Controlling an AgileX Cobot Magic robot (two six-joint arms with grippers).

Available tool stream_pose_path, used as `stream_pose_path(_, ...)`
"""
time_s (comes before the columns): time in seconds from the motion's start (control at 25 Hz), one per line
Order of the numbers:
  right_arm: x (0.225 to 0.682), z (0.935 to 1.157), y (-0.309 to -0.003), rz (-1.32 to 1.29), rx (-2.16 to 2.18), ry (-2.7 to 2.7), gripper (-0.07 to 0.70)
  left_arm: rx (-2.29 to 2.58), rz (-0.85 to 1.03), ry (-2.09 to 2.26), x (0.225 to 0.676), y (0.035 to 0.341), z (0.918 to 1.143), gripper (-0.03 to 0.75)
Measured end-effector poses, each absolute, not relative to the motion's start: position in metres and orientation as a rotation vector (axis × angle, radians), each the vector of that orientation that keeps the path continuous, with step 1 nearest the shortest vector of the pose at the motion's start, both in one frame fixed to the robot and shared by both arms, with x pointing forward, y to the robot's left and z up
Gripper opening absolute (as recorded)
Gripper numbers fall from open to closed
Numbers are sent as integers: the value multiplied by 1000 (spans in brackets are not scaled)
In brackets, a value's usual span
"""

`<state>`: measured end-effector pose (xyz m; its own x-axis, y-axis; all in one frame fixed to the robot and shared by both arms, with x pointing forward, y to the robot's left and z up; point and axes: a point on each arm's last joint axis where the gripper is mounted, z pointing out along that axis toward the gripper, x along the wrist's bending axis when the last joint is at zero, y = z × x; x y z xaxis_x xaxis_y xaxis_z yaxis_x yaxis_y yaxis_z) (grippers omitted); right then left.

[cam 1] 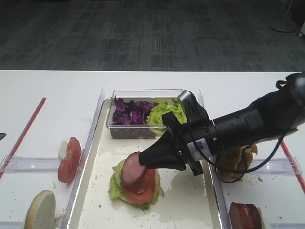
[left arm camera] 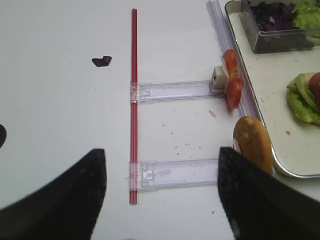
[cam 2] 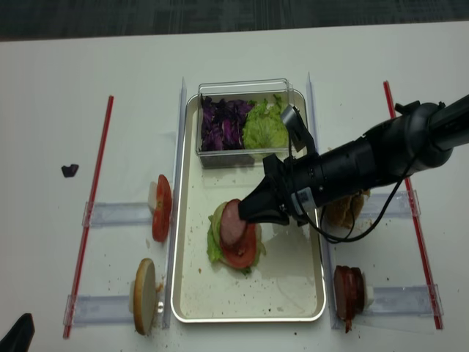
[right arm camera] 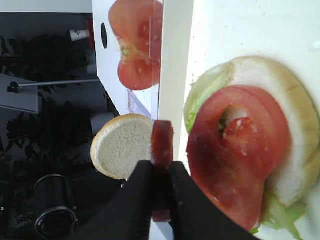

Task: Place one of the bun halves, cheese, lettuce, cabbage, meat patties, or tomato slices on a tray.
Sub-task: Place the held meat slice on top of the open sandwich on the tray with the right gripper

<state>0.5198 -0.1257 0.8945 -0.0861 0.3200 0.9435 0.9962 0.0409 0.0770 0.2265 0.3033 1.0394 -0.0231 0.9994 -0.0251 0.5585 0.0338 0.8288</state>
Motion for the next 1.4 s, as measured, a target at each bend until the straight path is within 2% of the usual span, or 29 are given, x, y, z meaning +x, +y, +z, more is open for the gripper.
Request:
stream_pose_path(1.12, 519, 894, -126, -1053, -1393, -1515, 122, 1598, 855, 1657, 227, 303, 1039, 439)
stream_pose_path(1.24, 519, 894, -126, -1053, -1393, -1515, 150, 1598, 855, 1657, 227, 303, 1039, 439)
stream_pose_path(1.4, 519, 894, -126, -1053, -1393, -1515, 254, 1598, 855, 1657, 227, 303, 1039, 439)
